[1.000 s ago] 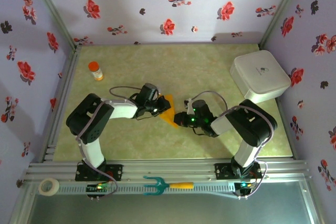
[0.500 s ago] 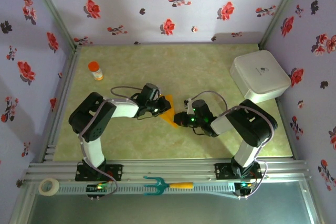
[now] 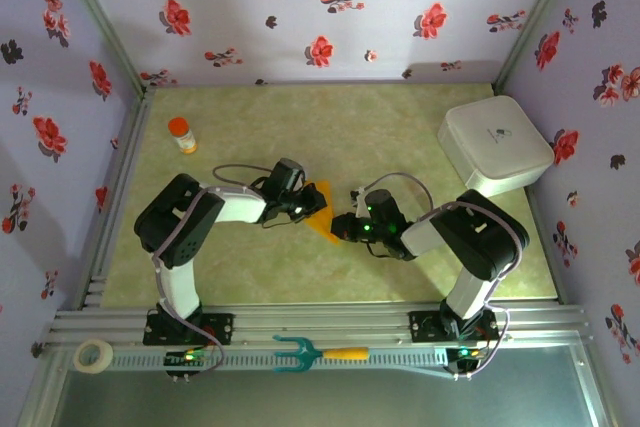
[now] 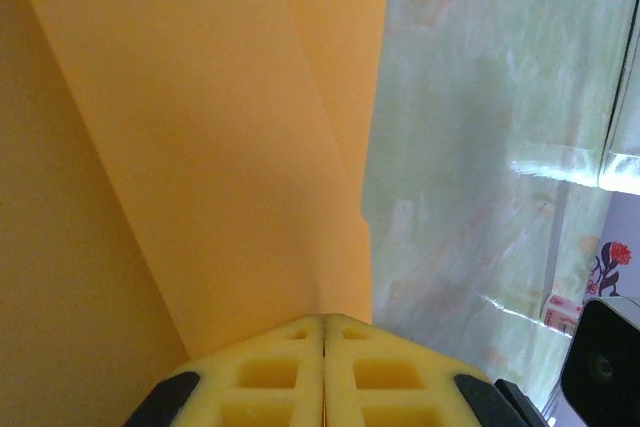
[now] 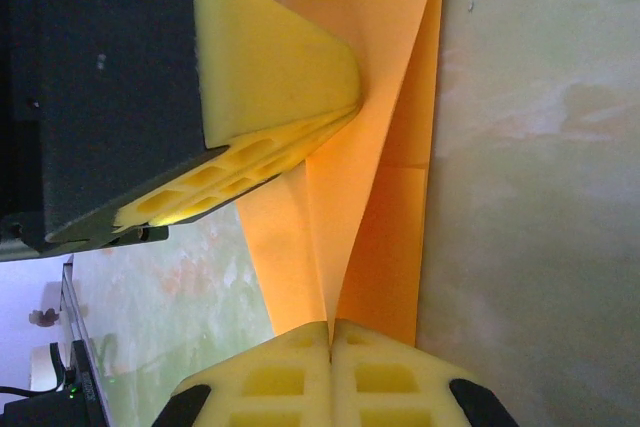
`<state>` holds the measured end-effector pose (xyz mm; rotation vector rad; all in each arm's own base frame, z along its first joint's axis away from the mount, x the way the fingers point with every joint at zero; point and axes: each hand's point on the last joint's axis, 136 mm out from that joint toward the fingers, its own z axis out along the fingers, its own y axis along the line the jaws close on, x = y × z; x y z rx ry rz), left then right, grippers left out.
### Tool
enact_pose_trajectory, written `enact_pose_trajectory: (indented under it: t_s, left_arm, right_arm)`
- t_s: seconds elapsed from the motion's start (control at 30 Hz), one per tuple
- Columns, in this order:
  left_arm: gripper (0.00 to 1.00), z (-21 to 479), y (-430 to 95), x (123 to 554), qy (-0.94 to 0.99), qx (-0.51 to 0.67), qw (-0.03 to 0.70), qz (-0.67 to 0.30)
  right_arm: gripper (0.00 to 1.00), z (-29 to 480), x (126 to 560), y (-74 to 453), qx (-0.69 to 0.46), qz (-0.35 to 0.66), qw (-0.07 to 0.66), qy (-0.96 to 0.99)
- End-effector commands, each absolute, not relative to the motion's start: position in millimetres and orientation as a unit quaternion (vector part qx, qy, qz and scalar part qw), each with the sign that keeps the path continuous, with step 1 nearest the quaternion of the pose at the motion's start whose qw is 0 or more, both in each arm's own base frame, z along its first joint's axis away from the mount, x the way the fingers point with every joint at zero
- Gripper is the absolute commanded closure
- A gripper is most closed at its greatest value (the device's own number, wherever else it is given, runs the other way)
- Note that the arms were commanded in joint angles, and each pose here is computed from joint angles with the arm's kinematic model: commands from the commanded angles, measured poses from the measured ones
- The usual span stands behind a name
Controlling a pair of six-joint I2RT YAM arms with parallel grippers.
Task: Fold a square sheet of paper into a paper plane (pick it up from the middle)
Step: Fourth fold the wing at the center of the table.
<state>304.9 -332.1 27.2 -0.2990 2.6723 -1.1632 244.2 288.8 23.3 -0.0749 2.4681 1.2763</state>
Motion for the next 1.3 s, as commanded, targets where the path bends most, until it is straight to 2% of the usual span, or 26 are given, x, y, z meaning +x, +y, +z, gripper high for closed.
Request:
enact_pose_trajectory:
  t_s: [0.0,0.8,1.03,1.27]
  left_arm:
    - [0.92,19,-332,302,0.914,-0.096,0.094,-0.382]
    - [0.94,2,-326,294,0.926,-0.098,0.071,-0.359]
    - [0.94,4,-326,295,0.924,-0.098,0.074,-0.362]
    - [0.94,5,-327,295,0.923,-0.098,0.075,-0.364]
  right_arm:
    - [0.96,5,240,275,-0.01,0.415,0.161,0.895]
    - [0.9,15,238,277,-0.018,0.416,0.152,0.896]
    - [0.82,20,229,276,-0.027,0.406,0.119,0.906]
    - [0.83,12,222,270,-0.025,0.39,0.097,0.915]
